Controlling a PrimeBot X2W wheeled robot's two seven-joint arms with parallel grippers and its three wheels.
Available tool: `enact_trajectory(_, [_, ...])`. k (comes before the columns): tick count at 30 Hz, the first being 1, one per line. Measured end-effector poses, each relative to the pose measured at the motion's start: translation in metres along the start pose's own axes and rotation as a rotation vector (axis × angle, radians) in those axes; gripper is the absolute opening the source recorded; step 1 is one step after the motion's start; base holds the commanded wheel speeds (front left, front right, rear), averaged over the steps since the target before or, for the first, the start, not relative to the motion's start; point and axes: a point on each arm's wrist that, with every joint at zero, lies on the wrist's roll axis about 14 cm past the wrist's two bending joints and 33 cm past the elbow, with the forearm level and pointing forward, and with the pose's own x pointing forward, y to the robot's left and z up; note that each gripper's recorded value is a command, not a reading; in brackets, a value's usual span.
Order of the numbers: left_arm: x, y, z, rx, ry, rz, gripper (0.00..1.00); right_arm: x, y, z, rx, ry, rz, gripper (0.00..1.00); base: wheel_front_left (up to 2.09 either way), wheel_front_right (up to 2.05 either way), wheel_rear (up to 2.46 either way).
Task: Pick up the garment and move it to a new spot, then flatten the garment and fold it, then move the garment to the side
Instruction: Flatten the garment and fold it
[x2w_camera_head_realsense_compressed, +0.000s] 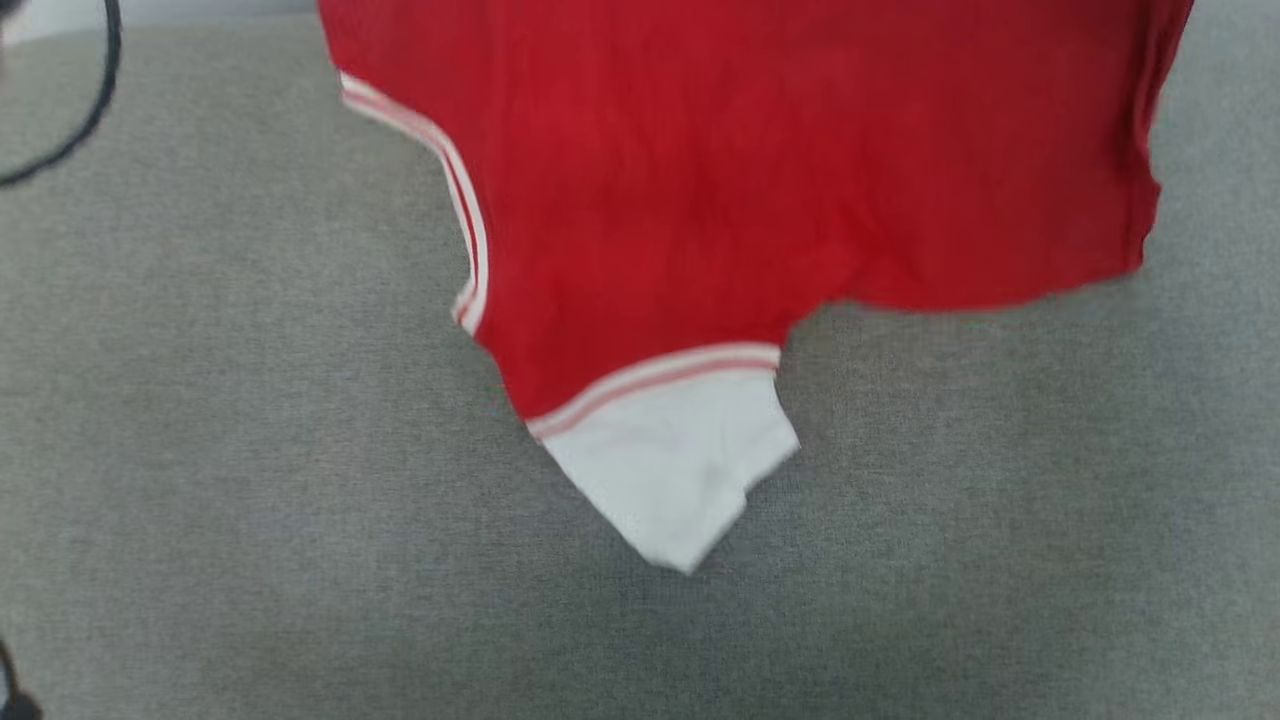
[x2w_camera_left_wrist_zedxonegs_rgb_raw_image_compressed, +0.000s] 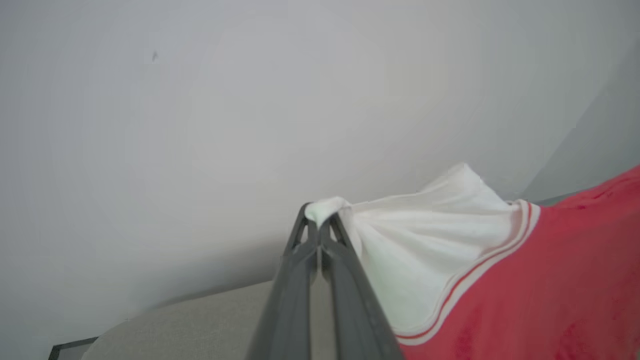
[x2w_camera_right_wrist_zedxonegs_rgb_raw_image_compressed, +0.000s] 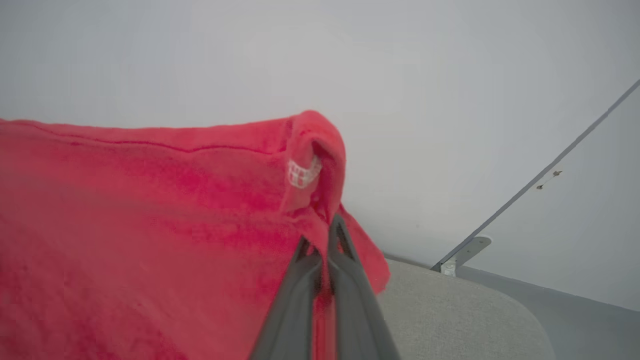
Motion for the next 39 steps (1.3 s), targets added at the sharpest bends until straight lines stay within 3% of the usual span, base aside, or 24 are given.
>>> enact_trajectory(6, [0.028, 0.015, 0.050, 0.067, -0.223, 0.082, 0.00, 0.031, -0.014, 0.030, -0.028, -0.159, -0.088, 0.00, 0.00, 0.00, 0.00])
enact_trajectory(12, [0.024, 0.023, 0.137, 0.166, -0.652, 0.175, 0.00, 0.033, -0.030, 0.102, -0.167, -0.589, -0.189, 0.00, 0.00, 0.00, 0.00])
enact_trajectory(16, [0.025, 0.023, 0.141, 0.164, -0.740, 0.166, 0.00, 0.058, -0.019, 0.084, -0.215, -0.607, -0.180, 0.00, 0.00, 0.00, 0.00])
enact_trajectory(19, [0.035, 0.029, 0.109, 0.172, -0.667, 0.134, 0.00, 0.079, -0.005, 0.056, -0.232, -0.520, -0.149, 0.00, 0.00, 0.00, 0.00])
enact_trajectory(27, [0.057, 0.042, -0.061, 0.121, -0.164, 0.095, 0.00, 0.104, 0.029, -0.052, -0.180, -0.213, -0.055, 0.00, 0.00, 0.00, 0.00])
enact_trajectory(30, [0.049, 0.039, -0.118, 0.080, 0.020, 0.087, 0.00, 0.102, 0.039, -0.084, -0.122, -0.118, -0.030, 0.00, 0.00, 0.00, 0.00])
enact_trajectory(39, [-0.005, 0.015, -0.225, -0.052, 0.410, -0.006, 0.00, 0.074, 0.054, -0.148, -0.051, 0.089, 0.034, 0.00, 0.00, 0.00, 0.00])
